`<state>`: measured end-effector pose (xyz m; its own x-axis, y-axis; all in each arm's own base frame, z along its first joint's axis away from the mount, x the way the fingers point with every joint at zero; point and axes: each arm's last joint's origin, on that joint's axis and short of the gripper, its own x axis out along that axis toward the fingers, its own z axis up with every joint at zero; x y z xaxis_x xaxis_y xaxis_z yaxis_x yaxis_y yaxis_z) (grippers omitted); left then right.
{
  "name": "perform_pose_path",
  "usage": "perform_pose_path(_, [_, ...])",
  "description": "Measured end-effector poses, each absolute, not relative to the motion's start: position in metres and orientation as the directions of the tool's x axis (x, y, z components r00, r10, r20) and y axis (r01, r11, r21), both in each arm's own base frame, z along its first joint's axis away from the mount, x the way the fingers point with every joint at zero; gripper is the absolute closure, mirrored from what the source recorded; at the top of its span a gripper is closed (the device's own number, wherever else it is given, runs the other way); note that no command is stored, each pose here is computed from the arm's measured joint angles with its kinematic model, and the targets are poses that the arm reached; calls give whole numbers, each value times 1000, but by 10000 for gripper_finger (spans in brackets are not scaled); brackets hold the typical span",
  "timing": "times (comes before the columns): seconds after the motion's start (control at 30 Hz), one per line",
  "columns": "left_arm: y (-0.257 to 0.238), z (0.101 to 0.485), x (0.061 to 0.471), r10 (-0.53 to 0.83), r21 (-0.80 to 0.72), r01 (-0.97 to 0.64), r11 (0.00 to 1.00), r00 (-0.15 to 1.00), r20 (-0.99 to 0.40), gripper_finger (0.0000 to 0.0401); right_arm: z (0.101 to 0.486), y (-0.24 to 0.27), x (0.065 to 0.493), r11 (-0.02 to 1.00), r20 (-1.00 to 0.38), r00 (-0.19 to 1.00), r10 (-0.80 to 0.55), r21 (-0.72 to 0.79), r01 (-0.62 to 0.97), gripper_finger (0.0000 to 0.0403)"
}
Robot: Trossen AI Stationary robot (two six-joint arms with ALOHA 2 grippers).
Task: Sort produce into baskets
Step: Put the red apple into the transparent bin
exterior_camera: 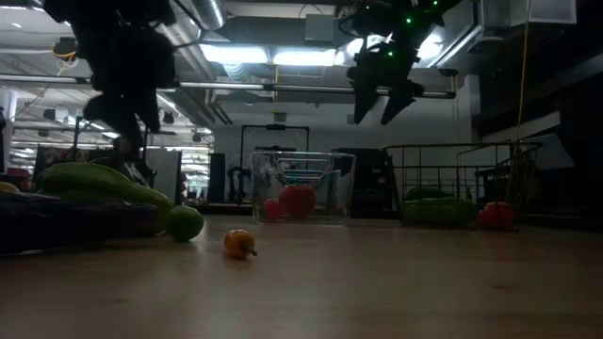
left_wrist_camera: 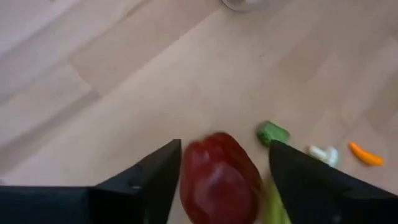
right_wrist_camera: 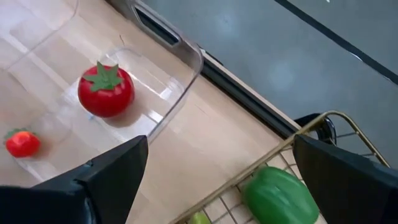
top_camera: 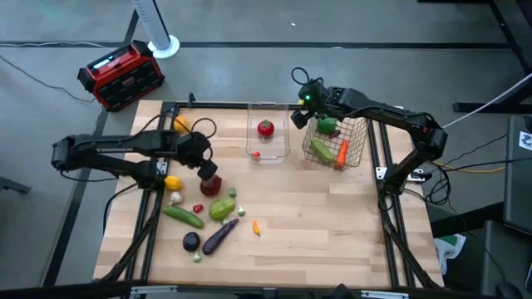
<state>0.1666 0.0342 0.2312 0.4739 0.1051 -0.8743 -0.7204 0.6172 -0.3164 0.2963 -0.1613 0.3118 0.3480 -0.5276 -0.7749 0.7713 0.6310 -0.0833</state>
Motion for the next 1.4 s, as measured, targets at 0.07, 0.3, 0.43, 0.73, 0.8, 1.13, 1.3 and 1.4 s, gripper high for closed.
perform_pose_path(0.07, [29, 235, 161, 102, -341, -732, 591, 486, -868, 118, 312, -161, 296, 631, -774, 349, -528, -83, 772, 6])
perform_pose_path(0.3, [13, 239, 154, 25, -403, -726, 558, 500, -866, 10, 312, -161, 296, 632, -775, 350, -526, -82, 771, 6])
perform_pose_path(0.43, [3, 238, 157, -25, -423, -708, 565, 498, -867, 24, 312, -161, 296, 632, -775, 350, -526, -81, 771, 6])
perform_pose_path(0.73, [-9, 232, 161, -4, -387, -760, 522, 451, -892, 20, 312, -161, 297, 634, -777, 352, -522, -78, 769, 6])
perform_pose_path(0.8, [-9, 230, 163, 15, -367, -768, 525, 439, -898, 20, 312, -161, 297, 641, -780, 360, -511, -67, 764, 6])
perform_pose_path(1.13, [-9, 211, 176, 36, -259, -827, 499, 318, -948, 20, 312, -161, 297, 642, -781, 361, -510, -66, 763, 6])
perform_pose_path(1.3, [-9, 203, 187, 42, -250, -833, 494, 310, -950, 20, 312, -161, 297, 643, -781, 362, -509, -66, 763, 6])
perform_pose_path(1.4, [-9, 198, 192, 52, -234, -836, 496, 298, -953, 20, 312, -161, 297, 642, -781, 361, -510, -66, 763, 6])
